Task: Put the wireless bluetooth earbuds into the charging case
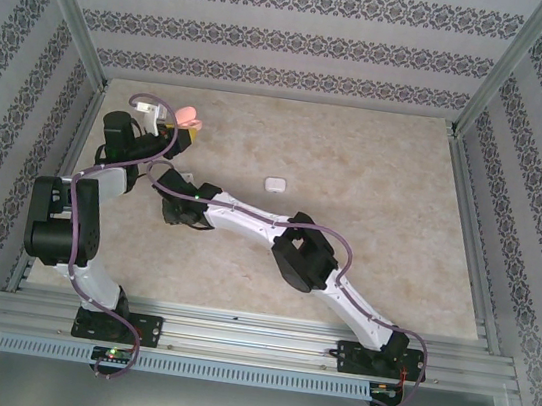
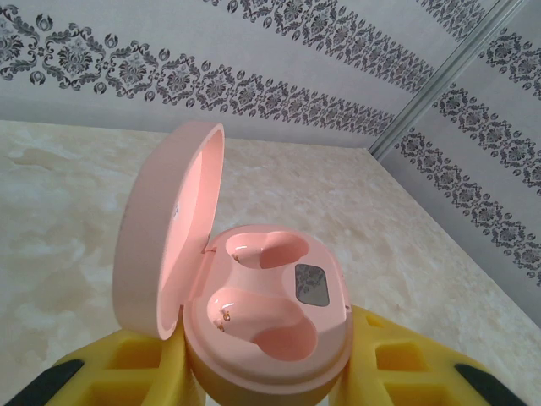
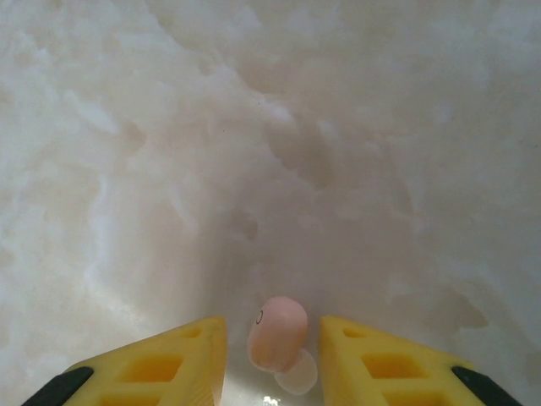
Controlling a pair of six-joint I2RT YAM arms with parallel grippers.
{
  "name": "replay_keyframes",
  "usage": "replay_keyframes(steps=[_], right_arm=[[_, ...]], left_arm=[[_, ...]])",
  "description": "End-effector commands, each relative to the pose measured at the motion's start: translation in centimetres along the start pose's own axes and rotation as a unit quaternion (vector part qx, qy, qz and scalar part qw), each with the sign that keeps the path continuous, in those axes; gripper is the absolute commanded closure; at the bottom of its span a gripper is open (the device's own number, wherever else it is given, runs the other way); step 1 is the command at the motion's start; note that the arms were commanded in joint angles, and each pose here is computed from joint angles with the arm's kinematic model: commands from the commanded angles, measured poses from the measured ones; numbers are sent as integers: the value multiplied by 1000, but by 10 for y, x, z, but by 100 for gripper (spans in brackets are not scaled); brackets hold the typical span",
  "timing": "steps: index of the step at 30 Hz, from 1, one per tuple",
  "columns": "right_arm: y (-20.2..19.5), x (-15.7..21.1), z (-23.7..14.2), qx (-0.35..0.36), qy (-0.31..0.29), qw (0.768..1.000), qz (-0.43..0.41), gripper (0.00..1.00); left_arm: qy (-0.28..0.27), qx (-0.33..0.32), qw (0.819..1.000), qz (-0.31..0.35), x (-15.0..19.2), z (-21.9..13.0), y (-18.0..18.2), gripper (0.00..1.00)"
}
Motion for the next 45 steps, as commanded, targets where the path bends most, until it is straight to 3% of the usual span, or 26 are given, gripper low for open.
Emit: replay_keyframes(steps=[1, 12, 26, 33, 37, 45], right_arm=[[-4, 0, 7, 10, 1, 1000, -7, 66], [-16, 8, -3, 1, 19, 1000, 21, 79], [-81, 29, -88, -13, -21, 994, 108, 81], [-111, 36, -175, -27, -76, 988, 134, 81], [-118, 25, -242, -44, -128, 983, 127, 80], [-109, 1, -360, -115, -234, 960, 102, 79]], left_arm=[[-21, 15, 999, 19, -14, -1, -1, 86], [-21, 25, 999, 17, -16, -5, -8, 86], [-55, 74, 996, 9, -14, -26, -51, 88], [-56, 142, 988, 39, 2, -35, -104, 89], [-49, 187, 978, 76, 12, -37, -145, 89], [-33, 248, 954, 165, 33, -48, -220, 88]])
Point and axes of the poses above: each hand's point on the last joint's axis, 136 mm out from that joint toward the fingers, its own z axis out along the fingers, its own y axis along the line the jaws close on, x = y × z, the point moved 1 cm from there along -z, back along the fingers, and after that the axes turned 4 degrees about z, right-handed, at the moved point
